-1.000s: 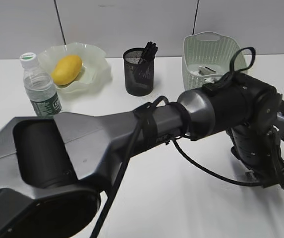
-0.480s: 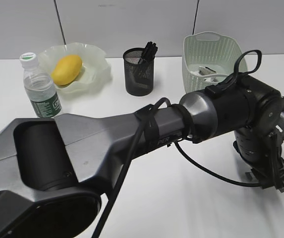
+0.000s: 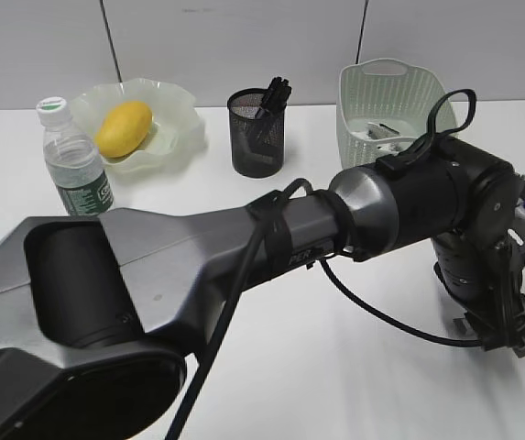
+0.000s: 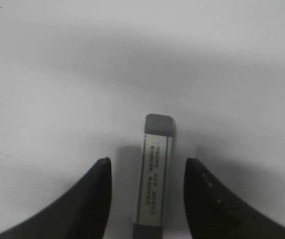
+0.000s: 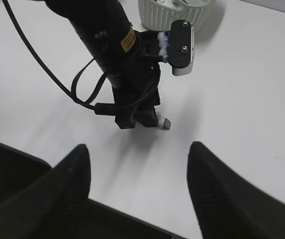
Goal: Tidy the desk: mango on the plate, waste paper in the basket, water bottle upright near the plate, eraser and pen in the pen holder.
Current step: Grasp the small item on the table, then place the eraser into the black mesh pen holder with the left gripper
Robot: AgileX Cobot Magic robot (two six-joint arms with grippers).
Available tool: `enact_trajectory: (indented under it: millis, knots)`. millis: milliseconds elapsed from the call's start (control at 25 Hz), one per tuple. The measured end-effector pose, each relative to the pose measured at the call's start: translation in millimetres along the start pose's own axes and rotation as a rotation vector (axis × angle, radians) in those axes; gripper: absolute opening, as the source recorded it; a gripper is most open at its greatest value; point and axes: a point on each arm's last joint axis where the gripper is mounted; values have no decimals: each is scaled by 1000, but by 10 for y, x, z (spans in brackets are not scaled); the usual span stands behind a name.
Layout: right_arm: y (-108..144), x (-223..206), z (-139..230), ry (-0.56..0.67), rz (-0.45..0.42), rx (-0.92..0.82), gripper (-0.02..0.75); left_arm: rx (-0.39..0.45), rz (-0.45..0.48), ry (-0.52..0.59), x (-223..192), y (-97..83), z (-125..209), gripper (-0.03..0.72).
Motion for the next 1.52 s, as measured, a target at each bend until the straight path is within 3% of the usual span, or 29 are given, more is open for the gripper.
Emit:
enact_trajectory:
  millis: [480, 560, 720, 1040, 1200, 1520]
  knots:
    - [0, 0, 0, 0, 0, 0, 489, 11, 11, 10, -92, 14, 59, 345]
    - [0, 0, 0, 0, 0, 0, 489, 11, 10, 9, -96, 15, 59, 309]
    - [-1, 0, 0, 0, 1, 1, 489, 11, 10, 9, -96, 14, 59, 144]
    - [-2, 0, 0, 0, 2, 1, 489, 0, 4, 20, 126, 46, -2, 149]
    - [-2, 0, 0, 0, 2, 1, 489, 21, -23, -10, 460, 217, -56, 149]
    - [-2, 0, 0, 0, 2, 1, 484, 145, -152, -68, 1259, 1009, 194, 149]
Point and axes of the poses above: a point on each arm's last joint axis where the gripper is mounted, x pointing back along that axis away from the gripper, y along the wrist's bending axis when the last joint is at zero, z = x × y, and after that the axes turned 13 degrees about -x, right-handed
